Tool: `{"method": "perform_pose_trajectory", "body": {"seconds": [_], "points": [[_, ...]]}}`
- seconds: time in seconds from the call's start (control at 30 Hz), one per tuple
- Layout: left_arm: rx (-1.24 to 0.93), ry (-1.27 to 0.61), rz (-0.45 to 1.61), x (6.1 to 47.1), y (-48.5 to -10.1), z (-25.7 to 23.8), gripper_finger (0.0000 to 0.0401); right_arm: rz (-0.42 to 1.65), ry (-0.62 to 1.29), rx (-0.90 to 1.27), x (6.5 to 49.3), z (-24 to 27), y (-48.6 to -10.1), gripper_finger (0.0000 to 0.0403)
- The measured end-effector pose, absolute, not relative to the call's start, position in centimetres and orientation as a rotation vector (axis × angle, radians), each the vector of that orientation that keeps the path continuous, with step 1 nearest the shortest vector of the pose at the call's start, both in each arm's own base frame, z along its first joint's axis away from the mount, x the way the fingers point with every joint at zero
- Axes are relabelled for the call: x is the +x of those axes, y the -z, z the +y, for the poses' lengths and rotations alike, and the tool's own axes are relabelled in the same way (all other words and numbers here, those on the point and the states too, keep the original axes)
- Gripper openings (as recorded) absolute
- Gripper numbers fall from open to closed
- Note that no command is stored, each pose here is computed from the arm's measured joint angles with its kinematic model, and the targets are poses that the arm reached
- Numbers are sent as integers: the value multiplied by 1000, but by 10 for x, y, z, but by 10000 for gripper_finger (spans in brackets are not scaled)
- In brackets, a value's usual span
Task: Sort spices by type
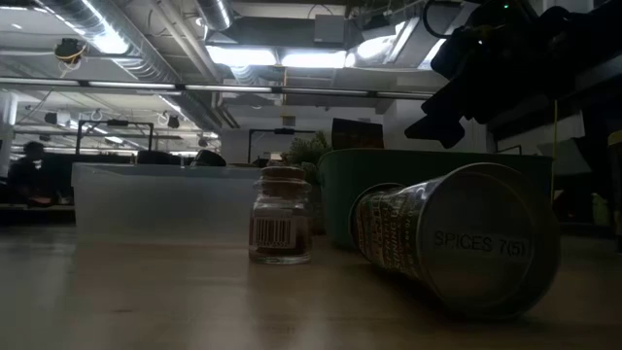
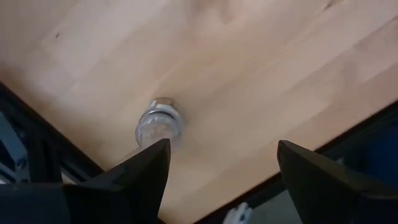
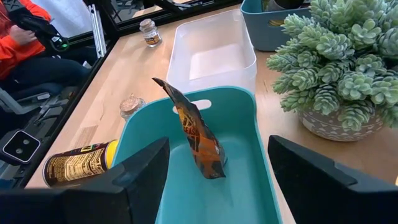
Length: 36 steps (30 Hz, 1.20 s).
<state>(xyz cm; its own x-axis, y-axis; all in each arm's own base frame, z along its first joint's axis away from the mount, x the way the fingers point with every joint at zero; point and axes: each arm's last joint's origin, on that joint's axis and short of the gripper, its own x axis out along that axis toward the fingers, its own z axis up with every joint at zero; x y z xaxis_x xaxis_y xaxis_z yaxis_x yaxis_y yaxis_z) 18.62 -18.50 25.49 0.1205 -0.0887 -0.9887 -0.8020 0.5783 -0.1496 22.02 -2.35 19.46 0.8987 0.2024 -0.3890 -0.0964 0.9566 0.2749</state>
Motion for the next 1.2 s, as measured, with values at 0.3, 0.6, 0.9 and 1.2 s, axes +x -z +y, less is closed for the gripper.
{"method": "perform_pose_trajectory", "body": {"seconds": [0.3,0.6,0.9,1.2], "points": [[-696,-685,1432,181,-232,-202,279,428,-156,254,220,-24,-195,273],[-632,-719,1453,174,-218,-215,279,444,-155,258,220,-23,-193,273],[-595,-779,1457,168,-204,-227,279,459,-153,261,219,-23,-192,273],[-626,-893,1428,159,-186,-221,279,459,-154,261,219,-23,-192,273]]}}
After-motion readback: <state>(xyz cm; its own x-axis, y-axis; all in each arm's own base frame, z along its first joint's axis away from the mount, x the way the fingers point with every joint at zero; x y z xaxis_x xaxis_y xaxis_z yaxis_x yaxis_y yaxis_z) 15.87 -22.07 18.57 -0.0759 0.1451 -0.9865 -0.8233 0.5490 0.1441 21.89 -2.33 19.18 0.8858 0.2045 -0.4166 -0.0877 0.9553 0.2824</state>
